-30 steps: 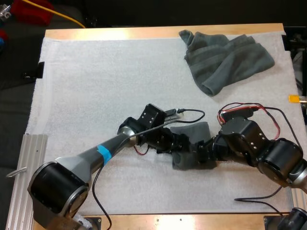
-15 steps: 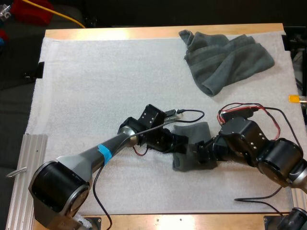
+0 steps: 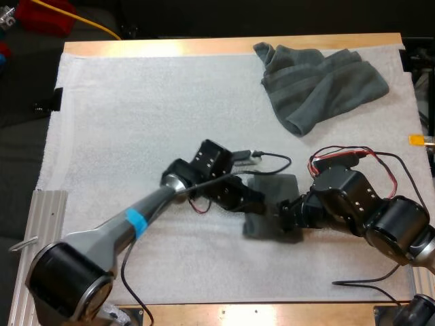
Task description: Pick towel from pile, fold and stack
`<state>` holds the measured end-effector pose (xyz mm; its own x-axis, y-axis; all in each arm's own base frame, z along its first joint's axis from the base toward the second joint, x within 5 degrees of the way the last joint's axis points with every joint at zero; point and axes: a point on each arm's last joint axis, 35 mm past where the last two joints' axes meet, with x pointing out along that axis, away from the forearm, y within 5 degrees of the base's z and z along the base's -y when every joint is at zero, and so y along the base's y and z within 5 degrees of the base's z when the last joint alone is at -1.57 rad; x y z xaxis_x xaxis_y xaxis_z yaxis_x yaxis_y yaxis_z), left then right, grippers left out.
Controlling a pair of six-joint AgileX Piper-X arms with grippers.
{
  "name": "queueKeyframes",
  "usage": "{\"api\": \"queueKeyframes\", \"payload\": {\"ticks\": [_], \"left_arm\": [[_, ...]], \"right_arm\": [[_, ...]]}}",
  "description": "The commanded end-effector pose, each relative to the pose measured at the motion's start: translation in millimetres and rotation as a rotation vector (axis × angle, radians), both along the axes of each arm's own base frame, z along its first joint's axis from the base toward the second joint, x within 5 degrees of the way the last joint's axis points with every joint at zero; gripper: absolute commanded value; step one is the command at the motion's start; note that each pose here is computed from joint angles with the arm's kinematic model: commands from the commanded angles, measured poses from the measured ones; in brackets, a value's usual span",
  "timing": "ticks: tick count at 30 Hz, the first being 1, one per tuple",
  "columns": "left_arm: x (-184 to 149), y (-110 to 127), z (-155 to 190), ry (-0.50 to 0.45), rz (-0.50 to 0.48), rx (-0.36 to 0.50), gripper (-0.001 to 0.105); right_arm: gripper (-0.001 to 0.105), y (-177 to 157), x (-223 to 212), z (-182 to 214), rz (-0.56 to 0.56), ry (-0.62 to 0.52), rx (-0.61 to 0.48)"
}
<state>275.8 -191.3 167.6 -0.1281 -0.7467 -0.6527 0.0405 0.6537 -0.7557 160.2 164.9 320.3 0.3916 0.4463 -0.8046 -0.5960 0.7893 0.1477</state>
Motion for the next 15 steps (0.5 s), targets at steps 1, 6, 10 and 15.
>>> {"api": "queueKeyframes", "payload": {"ticks": [1, 6, 10, 15], "left_arm": [[2.9, 6.7, 9.1, -0.018, -0.015, -0.015, 0.000], [14.5, 37.5, 22.4, -0.035, -0.007, 0.013, 0.000], [20.0, 65.5, 27.9, -0.042, -0.009, 0.100, 0.000], [23.2, 94.4, 30.1, -0.059, -0.009, 0.234, 0.000]], "right_arm": [[0.080, -1.0, -1.4, 3.0, -0.002, -0.008, 0.000], [0.080, -1.0, -1.4, 3.0, -0.002, -0.008, 0.000], [0.080, -1.0, -1.4, 3.0, -0.002, -0.008, 0.000], [0.080, -1.0, -1.4, 3.0, -0.002, -0.008, 0.000]]}}
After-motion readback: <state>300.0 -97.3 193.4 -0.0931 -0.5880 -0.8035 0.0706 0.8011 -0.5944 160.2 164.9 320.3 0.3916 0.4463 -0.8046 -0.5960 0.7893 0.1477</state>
